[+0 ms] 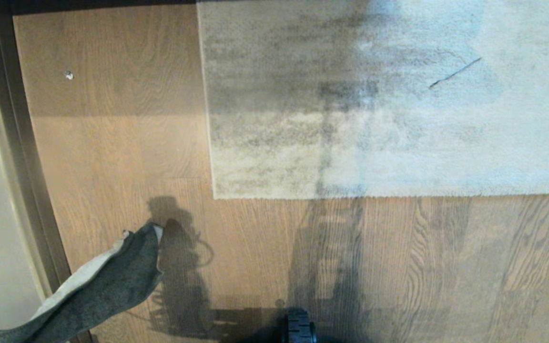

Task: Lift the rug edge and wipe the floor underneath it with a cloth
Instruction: Lift up the carpet

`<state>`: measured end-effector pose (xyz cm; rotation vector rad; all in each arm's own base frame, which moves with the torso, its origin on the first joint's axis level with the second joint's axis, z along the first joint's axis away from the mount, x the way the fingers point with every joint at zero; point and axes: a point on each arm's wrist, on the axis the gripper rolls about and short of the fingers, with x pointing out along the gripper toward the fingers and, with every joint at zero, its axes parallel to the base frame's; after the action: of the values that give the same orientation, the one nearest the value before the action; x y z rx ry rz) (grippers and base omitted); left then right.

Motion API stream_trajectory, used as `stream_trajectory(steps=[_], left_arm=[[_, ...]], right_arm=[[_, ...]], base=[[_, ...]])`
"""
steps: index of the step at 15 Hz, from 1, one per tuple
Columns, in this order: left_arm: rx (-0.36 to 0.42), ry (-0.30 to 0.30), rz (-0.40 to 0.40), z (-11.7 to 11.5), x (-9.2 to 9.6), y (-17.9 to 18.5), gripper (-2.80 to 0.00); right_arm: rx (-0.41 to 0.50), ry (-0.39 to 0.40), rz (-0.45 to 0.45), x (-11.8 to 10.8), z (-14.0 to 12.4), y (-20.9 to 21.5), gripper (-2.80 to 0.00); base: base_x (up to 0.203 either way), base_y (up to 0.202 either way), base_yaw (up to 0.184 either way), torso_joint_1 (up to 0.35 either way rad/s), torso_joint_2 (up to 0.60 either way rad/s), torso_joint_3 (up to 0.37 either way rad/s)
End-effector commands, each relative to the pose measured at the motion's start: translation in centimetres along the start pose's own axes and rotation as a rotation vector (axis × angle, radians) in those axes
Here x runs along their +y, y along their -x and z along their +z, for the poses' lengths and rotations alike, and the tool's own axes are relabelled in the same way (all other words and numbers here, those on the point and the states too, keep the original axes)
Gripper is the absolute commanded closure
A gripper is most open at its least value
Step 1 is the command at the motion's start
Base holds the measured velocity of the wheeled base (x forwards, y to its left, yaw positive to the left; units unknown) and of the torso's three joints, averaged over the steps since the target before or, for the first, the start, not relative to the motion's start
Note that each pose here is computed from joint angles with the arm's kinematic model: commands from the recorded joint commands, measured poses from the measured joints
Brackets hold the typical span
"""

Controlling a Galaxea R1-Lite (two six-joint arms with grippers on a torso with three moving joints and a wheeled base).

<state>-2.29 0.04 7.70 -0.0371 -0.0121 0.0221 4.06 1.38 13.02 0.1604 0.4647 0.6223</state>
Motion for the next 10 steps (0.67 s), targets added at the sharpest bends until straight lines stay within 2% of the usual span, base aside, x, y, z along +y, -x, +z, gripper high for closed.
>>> stream_trajectory(steps=[1,5,10], left_arm=[[-0.001,0.001,0.001,0.0,0.0,0.0,0.0],[-0.001,0.001,0.001,0.0,0.0,0.0,0.0],[-0.001,0.004,0.002,0.0,0.0,0.0,0.0]], right_arm=[[0.141,-0.081,0.03,-1.3,0.6,-2.2,0.0],[0.208,-0.058,0.109,-2.7,2.0,-6.2,0.0],[0.149,0.011,0.17,-3.9,3.6,-11.3,0.0]], base=[[0.0,0.0,0.0,0.0,0.0,0.0],[0.0,0.0,0.0,0.0,0.0,0.0],[0.0,0.0,0.0,0.0,0.0,0.0]])
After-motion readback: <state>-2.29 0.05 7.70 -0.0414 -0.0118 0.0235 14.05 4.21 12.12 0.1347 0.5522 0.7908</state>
